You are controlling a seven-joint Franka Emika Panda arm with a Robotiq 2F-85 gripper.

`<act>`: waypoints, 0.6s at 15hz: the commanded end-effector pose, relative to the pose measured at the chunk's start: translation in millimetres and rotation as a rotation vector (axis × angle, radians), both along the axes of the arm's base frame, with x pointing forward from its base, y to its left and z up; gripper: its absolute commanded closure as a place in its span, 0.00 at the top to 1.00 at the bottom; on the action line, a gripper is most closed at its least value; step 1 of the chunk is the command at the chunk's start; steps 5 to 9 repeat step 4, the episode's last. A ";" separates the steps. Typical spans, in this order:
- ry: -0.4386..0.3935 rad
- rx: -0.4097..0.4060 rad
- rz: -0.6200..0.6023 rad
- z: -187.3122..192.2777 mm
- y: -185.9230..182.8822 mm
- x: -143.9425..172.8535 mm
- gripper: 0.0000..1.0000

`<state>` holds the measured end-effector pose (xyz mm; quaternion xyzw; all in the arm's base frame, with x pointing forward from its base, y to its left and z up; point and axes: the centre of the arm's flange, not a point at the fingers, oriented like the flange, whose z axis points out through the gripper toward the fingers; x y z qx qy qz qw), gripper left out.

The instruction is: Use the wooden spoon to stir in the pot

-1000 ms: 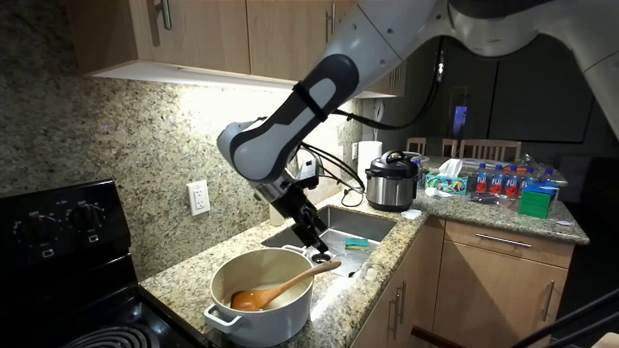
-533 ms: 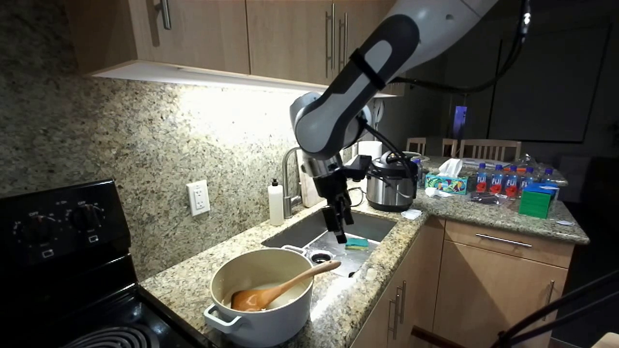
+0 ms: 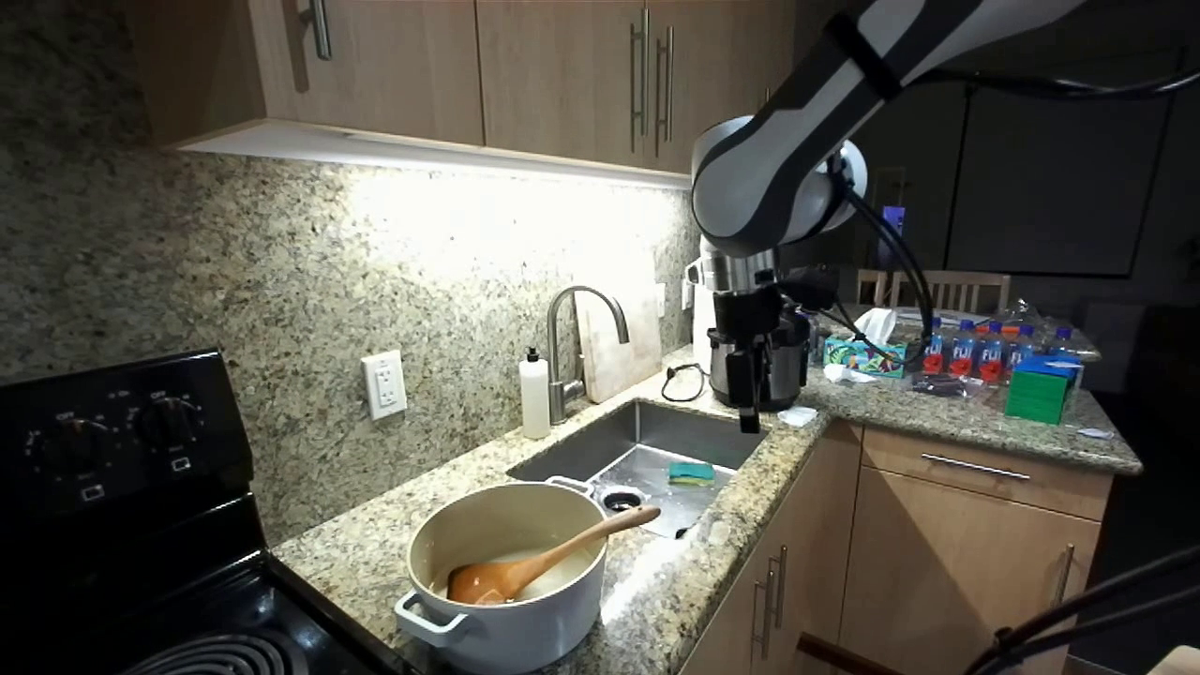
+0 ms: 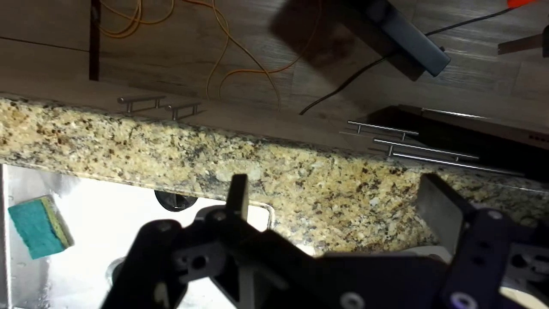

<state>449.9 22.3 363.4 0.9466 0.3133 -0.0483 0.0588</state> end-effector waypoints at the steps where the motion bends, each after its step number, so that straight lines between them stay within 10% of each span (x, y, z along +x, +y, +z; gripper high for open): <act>1: -0.003 -0.001 0.002 1.3 0.6 -2.7 1.00; 9: 0.001 -0.001 0.005 -0.1 2.3 -4.5 1.00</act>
